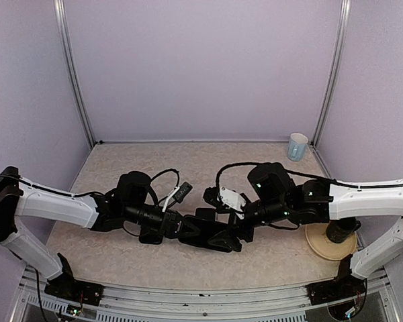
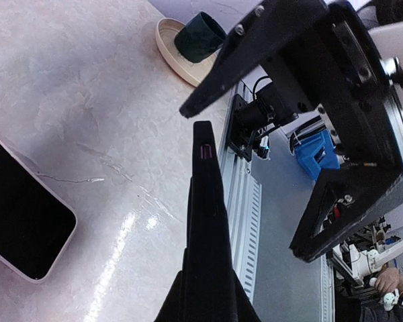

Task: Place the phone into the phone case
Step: Pass from the left arm to the right

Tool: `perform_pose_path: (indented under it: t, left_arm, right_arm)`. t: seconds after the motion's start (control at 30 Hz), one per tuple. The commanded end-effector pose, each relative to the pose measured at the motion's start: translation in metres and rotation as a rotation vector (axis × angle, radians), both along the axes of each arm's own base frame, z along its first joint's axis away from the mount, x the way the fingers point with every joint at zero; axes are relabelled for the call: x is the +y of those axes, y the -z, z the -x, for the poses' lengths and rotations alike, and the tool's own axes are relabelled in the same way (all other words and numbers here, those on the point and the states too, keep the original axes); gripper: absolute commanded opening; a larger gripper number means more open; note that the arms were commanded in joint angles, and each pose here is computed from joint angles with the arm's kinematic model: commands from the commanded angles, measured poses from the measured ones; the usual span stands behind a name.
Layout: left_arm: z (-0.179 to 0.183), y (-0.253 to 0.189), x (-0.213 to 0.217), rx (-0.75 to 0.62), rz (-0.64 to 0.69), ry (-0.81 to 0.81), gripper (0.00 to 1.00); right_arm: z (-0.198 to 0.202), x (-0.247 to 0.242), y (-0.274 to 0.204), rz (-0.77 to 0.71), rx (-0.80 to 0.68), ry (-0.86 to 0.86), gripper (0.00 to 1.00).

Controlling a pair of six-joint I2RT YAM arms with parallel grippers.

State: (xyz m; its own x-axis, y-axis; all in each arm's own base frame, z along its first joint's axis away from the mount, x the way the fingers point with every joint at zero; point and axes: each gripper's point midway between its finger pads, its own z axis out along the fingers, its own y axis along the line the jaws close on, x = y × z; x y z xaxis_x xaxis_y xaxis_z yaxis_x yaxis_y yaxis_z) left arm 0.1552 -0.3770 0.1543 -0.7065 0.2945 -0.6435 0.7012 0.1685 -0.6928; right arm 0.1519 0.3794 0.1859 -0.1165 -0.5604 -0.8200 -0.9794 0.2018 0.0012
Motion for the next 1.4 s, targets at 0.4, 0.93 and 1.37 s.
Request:
perform_pose_path:
  t: [0.4,0.93,1.37]
  left_arm:
    - [-0.019,-0.049,-0.002,0.016,0.168,-0.025,0.0]
    - [-0.018,-0.042,-0.011,0.069,0.181,-0.012,0.0]
    - [-0.024,-0.029,-0.009,0.093,0.153,-0.021,0.0]
  right_arm:
    - [-0.027,-0.007,0.041,0.223,-0.265,0.17,1.0]
    - [-0.046,0.013,0.028,0.22,-0.393,0.256,1.0]
    - [-0.026,0.009,0.028,0.218,-0.351,0.151,0.85]
